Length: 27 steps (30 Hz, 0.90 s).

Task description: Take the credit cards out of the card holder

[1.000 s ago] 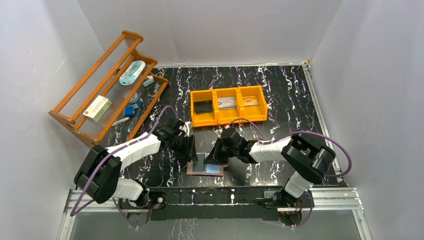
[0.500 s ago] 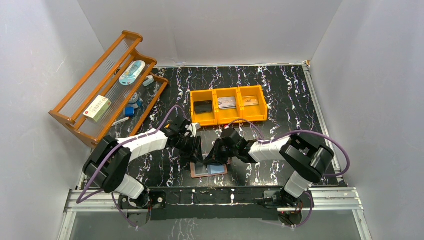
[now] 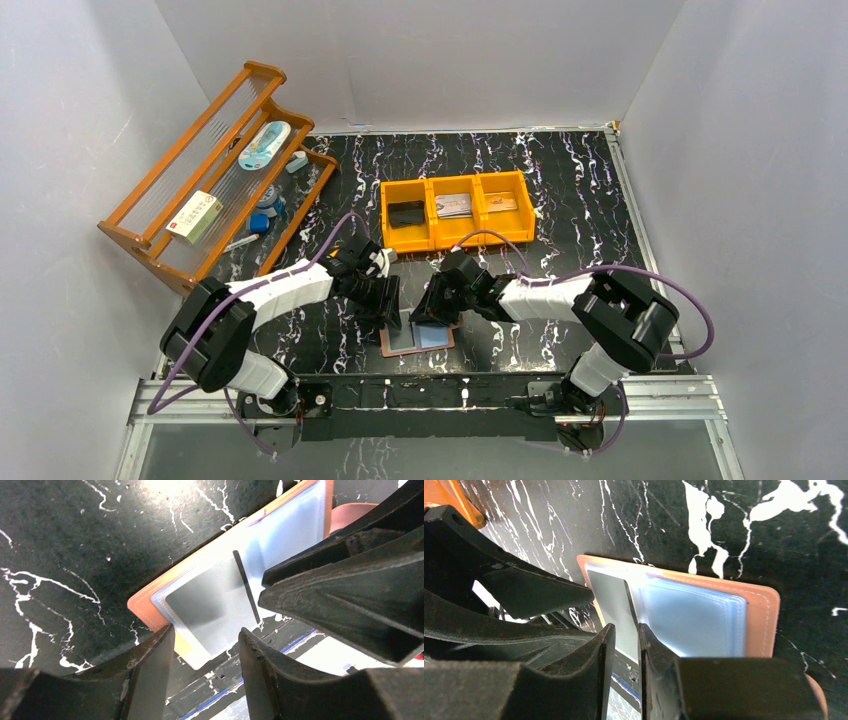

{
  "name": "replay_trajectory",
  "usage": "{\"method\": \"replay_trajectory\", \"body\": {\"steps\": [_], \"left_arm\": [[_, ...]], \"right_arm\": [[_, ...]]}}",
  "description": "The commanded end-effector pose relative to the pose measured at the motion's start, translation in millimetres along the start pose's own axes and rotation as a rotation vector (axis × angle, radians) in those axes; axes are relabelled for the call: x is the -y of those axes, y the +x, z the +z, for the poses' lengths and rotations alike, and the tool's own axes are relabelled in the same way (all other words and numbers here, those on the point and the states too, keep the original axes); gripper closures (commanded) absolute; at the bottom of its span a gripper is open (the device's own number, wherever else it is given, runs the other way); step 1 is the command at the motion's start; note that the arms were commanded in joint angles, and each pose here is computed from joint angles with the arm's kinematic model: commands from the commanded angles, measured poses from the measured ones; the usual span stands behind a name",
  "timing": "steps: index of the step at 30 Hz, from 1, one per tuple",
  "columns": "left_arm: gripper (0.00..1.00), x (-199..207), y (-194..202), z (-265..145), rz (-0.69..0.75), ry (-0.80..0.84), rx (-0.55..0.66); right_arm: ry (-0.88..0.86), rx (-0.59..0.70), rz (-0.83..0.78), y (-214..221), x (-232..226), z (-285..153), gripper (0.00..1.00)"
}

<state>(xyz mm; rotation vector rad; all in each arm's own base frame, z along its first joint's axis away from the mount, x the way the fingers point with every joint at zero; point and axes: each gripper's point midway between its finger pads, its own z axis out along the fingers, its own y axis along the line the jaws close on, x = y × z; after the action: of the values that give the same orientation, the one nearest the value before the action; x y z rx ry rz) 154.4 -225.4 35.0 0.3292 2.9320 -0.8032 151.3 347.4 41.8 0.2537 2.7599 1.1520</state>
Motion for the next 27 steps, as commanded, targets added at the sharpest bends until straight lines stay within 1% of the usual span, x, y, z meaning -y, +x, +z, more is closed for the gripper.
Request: {"method": "replay_trajectory", "body": {"steps": [1, 5, 12, 15, 19, 23, 27], "left_arm": [[0.50, 0.9, 3.1, -14.6, 0.032, -0.023, 0.007], [0.48, 7.0, 6.5, -16.5, 0.037, 0.013, 0.000], [0.53, 19.3, 6.9, -18.7, 0.048, 0.077, -0.008], [0.54, 22.6, 5.1, -18.6, 0.051, 0.087, -0.010], [0.55, 11.4, 13.7, -7.4, 0.021, 0.049, -0.053], [0.60, -3.7, 29.5, 6.1, -0.007, -0.010, -0.105], [0.65, -16.6, 36.2, 12.5, -0.023, -0.063, -0.117]], "right_arm": [[0.001, 0.024, -0.023, -6.0, -6.0, -4.3, 0.68], [-0.015, -0.012, -0.022, -0.2, -5.9, -0.1, 0.69], [-0.044, -0.054, -0.005, 7.2, -4.7, 6.6, 0.72], [-0.047, -0.057, -0.002, 7.6, -4.2, 7.9, 0.73], [-0.047, -0.067, 0.009, 9.4, -2.3, 9.5, 0.75], [-0.058, -0.077, 0.017, 11.8, -2.1, 10.0, 0.76], [-0.058, -0.085, 0.023, 13.3, -0.5, 10.6, 0.76]]}}
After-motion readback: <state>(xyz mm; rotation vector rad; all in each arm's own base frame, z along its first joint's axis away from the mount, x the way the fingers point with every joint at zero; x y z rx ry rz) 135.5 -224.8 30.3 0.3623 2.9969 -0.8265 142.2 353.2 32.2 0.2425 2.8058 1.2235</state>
